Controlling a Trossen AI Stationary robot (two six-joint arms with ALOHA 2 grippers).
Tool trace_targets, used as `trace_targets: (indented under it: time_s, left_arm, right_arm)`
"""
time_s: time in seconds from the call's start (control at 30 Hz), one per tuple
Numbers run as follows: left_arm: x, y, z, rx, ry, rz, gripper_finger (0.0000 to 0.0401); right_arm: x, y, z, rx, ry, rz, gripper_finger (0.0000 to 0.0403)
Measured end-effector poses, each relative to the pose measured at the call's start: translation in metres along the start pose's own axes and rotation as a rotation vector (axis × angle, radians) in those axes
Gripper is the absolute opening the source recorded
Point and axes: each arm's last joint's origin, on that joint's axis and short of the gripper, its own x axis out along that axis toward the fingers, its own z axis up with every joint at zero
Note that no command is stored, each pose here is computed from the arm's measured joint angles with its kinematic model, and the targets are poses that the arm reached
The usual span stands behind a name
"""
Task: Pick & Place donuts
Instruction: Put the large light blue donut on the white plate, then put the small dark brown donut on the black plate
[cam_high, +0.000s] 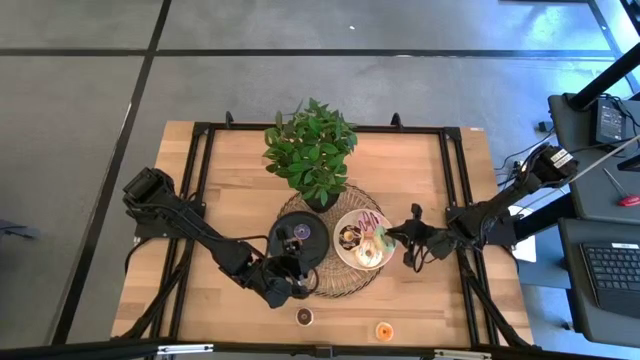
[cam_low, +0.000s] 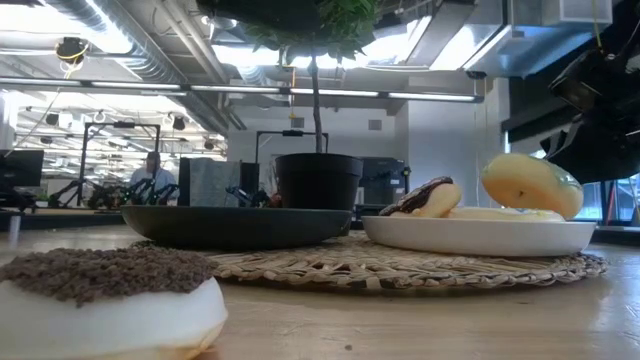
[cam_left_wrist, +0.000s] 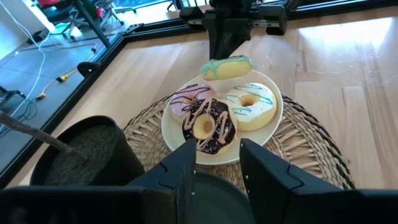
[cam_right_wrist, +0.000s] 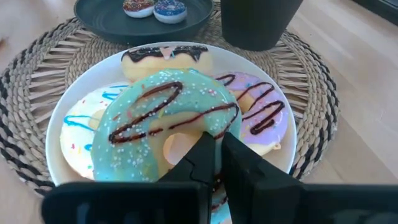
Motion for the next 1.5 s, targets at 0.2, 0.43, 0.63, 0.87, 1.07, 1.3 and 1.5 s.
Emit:
trace_targets:
  time_s: [0.2, 0.43, 0.63, 0.87, 1.07, 1.3, 1.5]
  left_arm:
    - [0.0, 0.0, 0.0, 0.0, 0.0, 0.0, 0.0116]
    - [0.0, 0.0, 0.0, 0.0, 0.0, 0.0, 0.0119]
    - [0.0, 0.0, 0.0, 0.0, 0.0, 0.0, 0.0119]
    - [0.0, 0.0, 0.0, 0.0, 0.0, 0.0, 0.0117]
    - [0.0, 0.0, 0.0, 0.0, 0.0, 0.0, 0.012]
    - [0.0, 0.0, 0.0, 0.0, 0.0, 0.0, 0.0116]
    - [0.0, 0.0, 0.0, 0.0, 0.0, 0.0, 0.0119]
  right_arm:
    - [0.0, 0.0, -0.001, 0.001, 0.003, -0.001, 0.0028]
    - [0.0, 0.0, 0.0, 0.005, 0.002, 0.0, 0.0028]
    - [0.0, 0.0, 0.0, 0.005, 0.001, 0.001, 0.0047]
    - [0.0, 0.0, 0.0, 0.008, 0.001, 0.001, 0.01]
    - [0.0, 0.0, 0.0, 0.004, 0.001, 0.001, 0.0129]
    - [-0.001, 0.0, 0.001, 0.011, -0.006, 0.004, 0.0134]
    - [-0.007, 0.005, 0.025, -0.018, -0.064, 0.028, 0.0129]
